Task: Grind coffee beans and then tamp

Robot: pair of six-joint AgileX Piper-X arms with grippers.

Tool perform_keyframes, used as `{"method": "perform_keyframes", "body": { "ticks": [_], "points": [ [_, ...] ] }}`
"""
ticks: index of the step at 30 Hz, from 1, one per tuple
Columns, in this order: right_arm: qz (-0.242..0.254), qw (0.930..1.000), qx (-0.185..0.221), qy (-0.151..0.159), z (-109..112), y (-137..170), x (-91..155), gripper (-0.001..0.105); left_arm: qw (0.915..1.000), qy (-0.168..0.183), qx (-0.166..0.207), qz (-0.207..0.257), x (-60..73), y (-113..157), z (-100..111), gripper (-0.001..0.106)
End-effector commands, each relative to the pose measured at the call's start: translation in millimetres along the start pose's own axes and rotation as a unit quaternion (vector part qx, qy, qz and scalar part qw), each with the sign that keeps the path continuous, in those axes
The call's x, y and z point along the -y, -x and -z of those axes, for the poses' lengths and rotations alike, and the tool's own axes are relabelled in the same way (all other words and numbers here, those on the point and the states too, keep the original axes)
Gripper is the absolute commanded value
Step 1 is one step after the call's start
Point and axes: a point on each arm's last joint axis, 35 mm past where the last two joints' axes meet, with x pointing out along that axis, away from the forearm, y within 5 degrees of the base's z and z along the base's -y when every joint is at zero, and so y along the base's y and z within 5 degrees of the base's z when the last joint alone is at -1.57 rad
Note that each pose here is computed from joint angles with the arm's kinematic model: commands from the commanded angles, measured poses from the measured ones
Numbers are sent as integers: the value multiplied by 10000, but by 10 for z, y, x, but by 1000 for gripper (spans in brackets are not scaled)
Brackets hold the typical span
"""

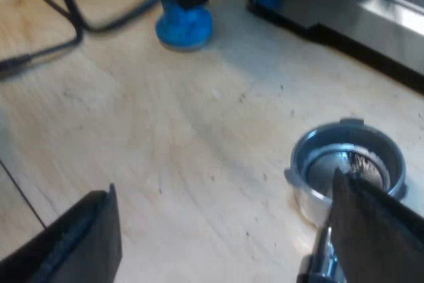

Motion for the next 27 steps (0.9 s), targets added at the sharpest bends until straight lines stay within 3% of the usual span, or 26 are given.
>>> {"method": "perform_keyframes", "body": {
  "ticks": [1, 5, 6, 11, 18, 21, 22, 27],
  "points": [
    [-171, 9998, -30, -63, -87, 11, -5, 67, 9998, -89, 168, -25, 30, 245, -55, 72],
    [-172, 9985, -494, 169, -190, 42, 5, 67, 9980, -141, 616, -15, 71, 591, -37, 72],
    [-141, 9974, -656, 256, -247, 63, 13, 67, 9961, -171, 871, -9, 86, 720, -5, 72],
    [-26, 9939, -991, 478, -525, 158, 60, 67, 9789, -300, 2022, -15, 139, 1231, 223, 72],
    [108, 9952, -972, 29, -1149, 297, 385, 67, 9480, -380, 3160, -15, 188, 1754, 619, 72],
    [315, 9945, -970, -224, -1375, 376, 604, 67, 9434, -387, 3295, -5, 195, 1818, 661, 72],
    [488, 9936, -959, -341, -1479, 426, 723, 67, 9309, -317, 3638, 33, 215, 2011, 730, 72],
    [1095, 9859, -1081, -663, -1658, 581, 1214, 67, 9156, -219, 4015, 22, 245, 2303, 708, 72]
  ]
}}
